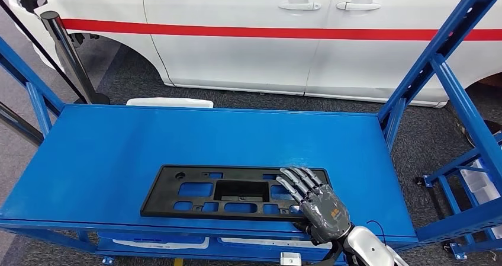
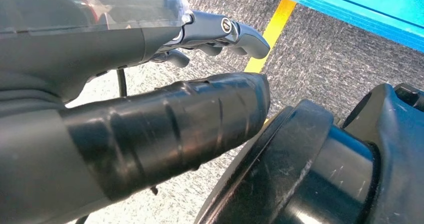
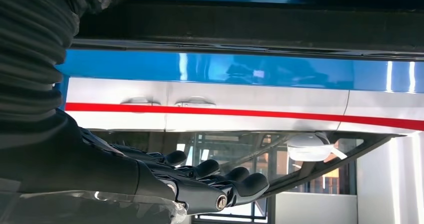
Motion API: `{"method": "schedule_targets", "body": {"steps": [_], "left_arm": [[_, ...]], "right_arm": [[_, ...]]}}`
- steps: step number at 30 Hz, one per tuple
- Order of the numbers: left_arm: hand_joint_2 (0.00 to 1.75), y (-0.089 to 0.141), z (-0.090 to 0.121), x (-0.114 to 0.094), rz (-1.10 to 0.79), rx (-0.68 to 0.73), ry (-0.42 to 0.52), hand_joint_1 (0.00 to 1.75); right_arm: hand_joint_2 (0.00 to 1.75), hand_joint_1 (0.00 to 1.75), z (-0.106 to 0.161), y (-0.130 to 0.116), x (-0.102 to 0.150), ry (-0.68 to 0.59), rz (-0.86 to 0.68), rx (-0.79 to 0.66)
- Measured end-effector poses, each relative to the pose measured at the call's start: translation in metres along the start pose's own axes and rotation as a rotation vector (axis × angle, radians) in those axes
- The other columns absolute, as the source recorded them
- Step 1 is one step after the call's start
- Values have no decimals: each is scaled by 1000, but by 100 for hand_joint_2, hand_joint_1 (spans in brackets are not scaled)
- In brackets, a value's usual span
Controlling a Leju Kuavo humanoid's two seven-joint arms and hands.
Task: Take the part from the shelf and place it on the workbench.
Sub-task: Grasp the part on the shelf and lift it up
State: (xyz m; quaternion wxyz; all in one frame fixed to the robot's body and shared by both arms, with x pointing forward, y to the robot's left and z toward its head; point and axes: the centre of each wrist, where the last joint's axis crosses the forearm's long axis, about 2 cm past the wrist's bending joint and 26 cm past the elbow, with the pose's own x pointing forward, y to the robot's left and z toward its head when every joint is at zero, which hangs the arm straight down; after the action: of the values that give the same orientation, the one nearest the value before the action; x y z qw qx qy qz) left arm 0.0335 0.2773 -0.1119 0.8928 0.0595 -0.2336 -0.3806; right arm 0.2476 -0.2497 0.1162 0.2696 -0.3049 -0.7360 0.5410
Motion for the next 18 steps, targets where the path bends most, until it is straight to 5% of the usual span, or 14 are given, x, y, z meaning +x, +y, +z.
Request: {"method": "schedule_targets", "body": {"steps": [18], "left_arm": [[0, 2, -1, 2, 3, -13, -20, 0]], "right_arm": [[175, 0, -50, 10, -15, 55, 126, 22]]}}
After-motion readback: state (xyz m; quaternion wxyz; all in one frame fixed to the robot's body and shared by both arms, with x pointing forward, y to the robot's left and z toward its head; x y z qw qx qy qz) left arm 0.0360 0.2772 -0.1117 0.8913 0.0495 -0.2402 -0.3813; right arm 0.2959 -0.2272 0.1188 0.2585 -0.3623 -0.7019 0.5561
